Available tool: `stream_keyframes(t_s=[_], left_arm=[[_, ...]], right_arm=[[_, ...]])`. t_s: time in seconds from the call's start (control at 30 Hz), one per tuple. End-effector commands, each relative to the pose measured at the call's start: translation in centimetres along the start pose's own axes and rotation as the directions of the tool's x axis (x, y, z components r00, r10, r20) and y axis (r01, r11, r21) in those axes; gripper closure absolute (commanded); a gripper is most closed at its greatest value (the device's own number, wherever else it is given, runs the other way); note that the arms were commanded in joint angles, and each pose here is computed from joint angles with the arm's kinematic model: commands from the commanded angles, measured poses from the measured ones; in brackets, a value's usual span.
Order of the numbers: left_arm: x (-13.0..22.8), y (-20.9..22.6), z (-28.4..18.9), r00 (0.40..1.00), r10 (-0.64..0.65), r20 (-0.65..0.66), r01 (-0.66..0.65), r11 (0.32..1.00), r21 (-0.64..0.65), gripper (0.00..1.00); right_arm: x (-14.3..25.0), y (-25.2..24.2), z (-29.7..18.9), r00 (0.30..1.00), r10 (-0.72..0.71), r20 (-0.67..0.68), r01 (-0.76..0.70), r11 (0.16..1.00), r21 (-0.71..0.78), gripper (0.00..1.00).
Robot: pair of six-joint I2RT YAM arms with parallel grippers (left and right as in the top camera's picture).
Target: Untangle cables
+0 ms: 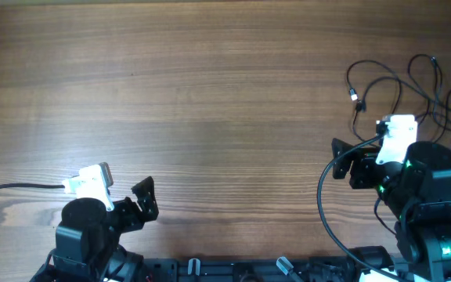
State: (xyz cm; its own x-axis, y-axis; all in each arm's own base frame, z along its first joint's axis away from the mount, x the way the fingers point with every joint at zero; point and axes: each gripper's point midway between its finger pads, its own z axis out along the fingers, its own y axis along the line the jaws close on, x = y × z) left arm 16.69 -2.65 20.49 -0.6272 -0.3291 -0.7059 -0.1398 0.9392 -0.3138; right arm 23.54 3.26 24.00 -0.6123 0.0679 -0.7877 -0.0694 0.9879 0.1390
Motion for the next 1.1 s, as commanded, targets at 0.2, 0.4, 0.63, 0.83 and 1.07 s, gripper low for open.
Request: stream_keyframes(t_s=[0.2, 0.4, 0.63, 0.83, 1.07], left_arm=[[0.2, 0.3, 0.1, 1.000, -0.010, 0.003, 0.010, 1.000, -0.014, 0.00], [0.2, 0.3, 0.1, 1.000, -0.010, 0.003, 0.010, 1.000, -0.014, 0.00], [0.2, 0.3, 0.1, 1.000, -0.010, 0.003, 0.010, 1.000, -0.013, 0.00], [0.2, 0.3, 0.1, 1.000, -0.010, 0.004, 0.010, 1.000, -0.013, 0.00], [0.2, 0.3, 0.1, 1.000, -0.010, 0.004, 0.010, 1.000, -0.013, 0.00]], right_arm=[[-1.0, -0.8, -4.8, 0.980, -0.060, 0.189, 0.051, 0.997, 0.056, 0.00], [-2.5, -1.0, -7.9, 0.900, -0.192, 0.391, 0.157, 0.980, 0.119, 0.00], [-3.7, -0.5, -6.3, 0.749, -0.189, 0.635, 0.159, 0.982, 0.104, 0.00], [-3.1, -0.5, -4.7, 0.616, -0.183, 0.766, 0.163, 0.981, 0.104, 0.00], [-2.7, -0.7, -3.7, 0.469, -0.186, 0.863, 0.163, 0.979, 0.123, 0.00]])
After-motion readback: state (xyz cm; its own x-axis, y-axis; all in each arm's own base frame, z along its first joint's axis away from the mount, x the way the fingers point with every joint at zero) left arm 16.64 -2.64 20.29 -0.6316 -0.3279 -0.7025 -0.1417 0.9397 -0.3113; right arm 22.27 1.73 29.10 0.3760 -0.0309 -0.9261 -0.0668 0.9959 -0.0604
